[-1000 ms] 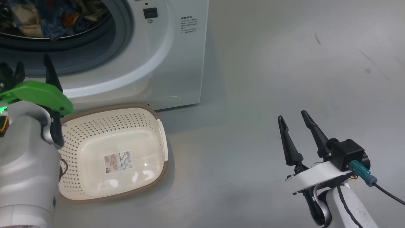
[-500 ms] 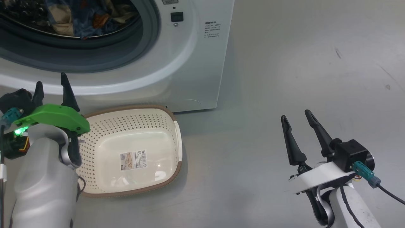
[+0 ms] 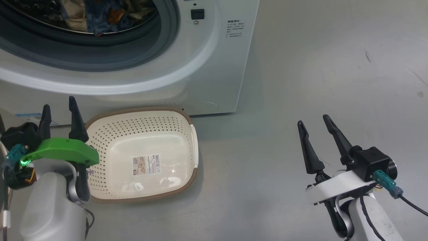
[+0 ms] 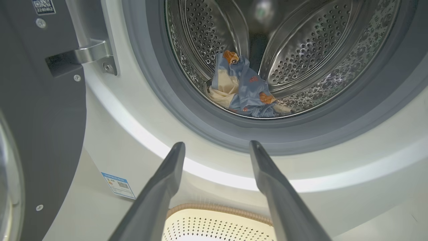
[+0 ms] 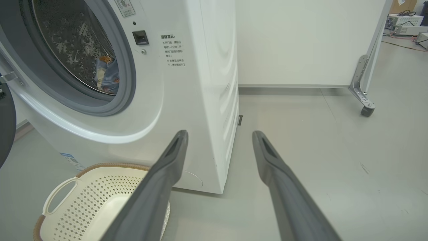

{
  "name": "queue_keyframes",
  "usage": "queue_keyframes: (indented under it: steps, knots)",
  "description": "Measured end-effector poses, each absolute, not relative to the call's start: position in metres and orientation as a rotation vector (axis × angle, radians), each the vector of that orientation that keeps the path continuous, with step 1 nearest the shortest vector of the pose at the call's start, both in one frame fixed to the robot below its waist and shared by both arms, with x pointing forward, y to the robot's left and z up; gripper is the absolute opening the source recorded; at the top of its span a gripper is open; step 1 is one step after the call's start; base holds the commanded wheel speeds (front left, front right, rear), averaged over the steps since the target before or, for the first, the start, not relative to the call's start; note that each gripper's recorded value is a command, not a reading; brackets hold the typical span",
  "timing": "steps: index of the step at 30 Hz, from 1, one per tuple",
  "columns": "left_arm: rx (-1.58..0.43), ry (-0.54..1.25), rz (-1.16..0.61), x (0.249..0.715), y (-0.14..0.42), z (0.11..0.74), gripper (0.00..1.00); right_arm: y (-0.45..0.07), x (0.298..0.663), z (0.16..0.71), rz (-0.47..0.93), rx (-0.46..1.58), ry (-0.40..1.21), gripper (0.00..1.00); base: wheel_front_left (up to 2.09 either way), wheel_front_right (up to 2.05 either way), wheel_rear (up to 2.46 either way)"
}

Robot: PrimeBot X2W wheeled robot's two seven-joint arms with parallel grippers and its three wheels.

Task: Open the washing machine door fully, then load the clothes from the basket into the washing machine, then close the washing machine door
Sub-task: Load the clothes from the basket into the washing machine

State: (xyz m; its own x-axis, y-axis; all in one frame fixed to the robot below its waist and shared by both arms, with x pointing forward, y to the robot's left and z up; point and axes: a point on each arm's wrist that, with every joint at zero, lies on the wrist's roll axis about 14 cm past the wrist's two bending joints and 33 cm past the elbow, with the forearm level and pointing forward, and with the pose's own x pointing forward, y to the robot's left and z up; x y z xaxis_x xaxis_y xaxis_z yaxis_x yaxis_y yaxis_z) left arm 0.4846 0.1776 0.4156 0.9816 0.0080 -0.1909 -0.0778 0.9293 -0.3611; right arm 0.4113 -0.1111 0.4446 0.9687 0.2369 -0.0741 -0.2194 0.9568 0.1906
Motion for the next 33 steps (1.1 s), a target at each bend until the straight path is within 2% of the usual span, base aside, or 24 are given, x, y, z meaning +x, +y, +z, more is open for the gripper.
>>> queue_keyframes:
  steps: [20,33]
  knots:
    - [-0.363,0.154,0.066,0.443,0.191,0.416,1.0,-0.105,0.417,0.443,0.252,0.183,0.096,1.0,0.0,0.0,0.0]
    - [-0.347,0.139,0.059,0.438,0.191,0.418,1.0,-0.103,0.418,0.436,0.258,0.186,0.114,1.0,0.0,0.0,0.0]
